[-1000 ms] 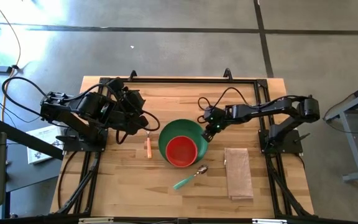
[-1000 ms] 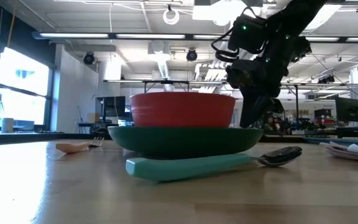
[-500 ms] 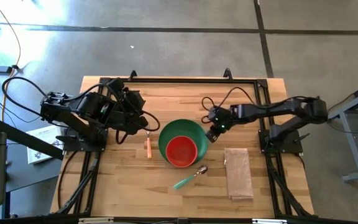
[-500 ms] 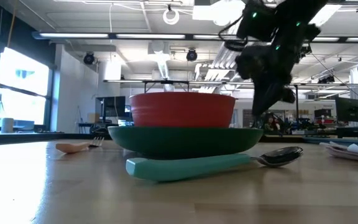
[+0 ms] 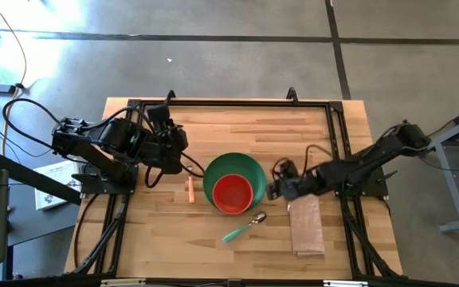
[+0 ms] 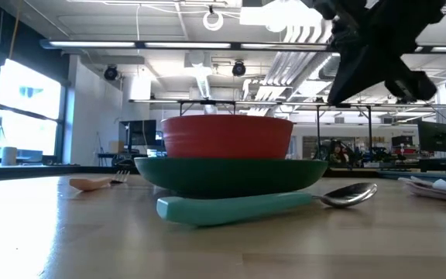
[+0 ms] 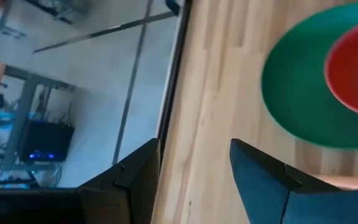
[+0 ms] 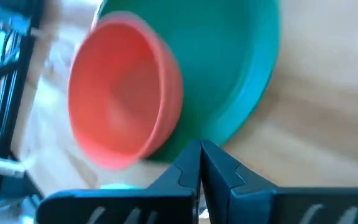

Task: Set table place
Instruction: Put the spoon into the orange bowl

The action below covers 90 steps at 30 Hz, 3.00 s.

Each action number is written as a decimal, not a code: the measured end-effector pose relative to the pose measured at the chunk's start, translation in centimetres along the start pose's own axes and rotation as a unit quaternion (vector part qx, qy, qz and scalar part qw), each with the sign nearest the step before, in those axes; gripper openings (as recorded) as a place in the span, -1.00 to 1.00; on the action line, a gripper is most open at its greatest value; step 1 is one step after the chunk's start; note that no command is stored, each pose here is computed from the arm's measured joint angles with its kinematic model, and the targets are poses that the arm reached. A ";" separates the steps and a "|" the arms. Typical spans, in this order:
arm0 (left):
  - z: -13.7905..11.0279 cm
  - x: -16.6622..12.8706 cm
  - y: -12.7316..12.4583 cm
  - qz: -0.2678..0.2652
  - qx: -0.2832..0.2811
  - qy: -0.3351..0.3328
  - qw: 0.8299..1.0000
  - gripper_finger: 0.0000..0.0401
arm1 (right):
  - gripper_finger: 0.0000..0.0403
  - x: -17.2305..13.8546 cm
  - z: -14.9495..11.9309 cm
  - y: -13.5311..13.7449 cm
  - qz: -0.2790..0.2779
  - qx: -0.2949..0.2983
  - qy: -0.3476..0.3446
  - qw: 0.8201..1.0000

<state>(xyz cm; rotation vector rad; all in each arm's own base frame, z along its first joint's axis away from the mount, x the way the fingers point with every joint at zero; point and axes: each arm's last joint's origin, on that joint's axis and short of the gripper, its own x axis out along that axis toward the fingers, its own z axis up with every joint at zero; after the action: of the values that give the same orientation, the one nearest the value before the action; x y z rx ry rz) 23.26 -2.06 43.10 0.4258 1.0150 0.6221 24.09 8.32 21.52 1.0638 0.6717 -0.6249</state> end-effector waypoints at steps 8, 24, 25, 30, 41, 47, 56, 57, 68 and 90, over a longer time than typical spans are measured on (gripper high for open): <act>0.0 0.0 0.0 -0.006 0.015 0.001 1.000 -0.08 | -1.00 1.2 -4.6 0.3 0.009 -0.017 0.077 0.997; 0.0 0.0 0.0 -0.007 -0.030 0.001 1.000 -0.08 | -0.44 2.5 -4.5 -1.9 -0.029 -0.066 0.141 0.987; 0.0 0.0 0.0 -0.007 -0.033 0.000 0.999 -0.08 | -0.41 2.7 -4.5 -2.2 -0.024 -0.065 0.141 0.988; 0.0 0.0 0.0 -0.007 -0.042 0.000 0.999 -0.08 | -0.33 3.5 -4.9 -2.8 0.031 -0.045 0.139 0.989; 0.0 0.0 0.0 -0.007 -0.035 0.001 0.999 -0.08 | -0.35 1.4 -5.1 1.9 0.121 -0.032 0.113 0.986; 0.0 0.0 0.0 -0.008 -0.015 0.001 1.000 -0.08 | -0.47 1.1 -4.4 6.0 0.108 -0.082 0.081 0.987; 0.0 0.0 0.0 -0.010 0.009 0.001 1.000 -0.08 | -0.95 7.2 -6.5 12.9 0.075 -0.173 0.097 0.977; 0.0 0.0 0.0 -0.011 0.013 0.002 1.000 -0.08 | -0.97 7.9 -6.8 13.4 0.067 -0.177 0.100 0.977; 0.0 0.0 -0.1 -0.011 0.045 0.001 0.999 -0.08 | -1.00 14.1 -11.0 17.1 -0.029 -0.213 0.145 0.966; 0.0 0.0 0.0 -0.011 0.051 0.001 0.999 -0.08 | -1.00 14.8 -13.6 17.4 -0.113 -0.262 0.231 0.930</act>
<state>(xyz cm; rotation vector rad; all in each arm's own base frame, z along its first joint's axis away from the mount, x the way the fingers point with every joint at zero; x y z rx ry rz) 23.23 -2.10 43.09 0.5026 1.0546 0.5530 43.92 25.10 15.79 0.6299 1.3069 -0.3498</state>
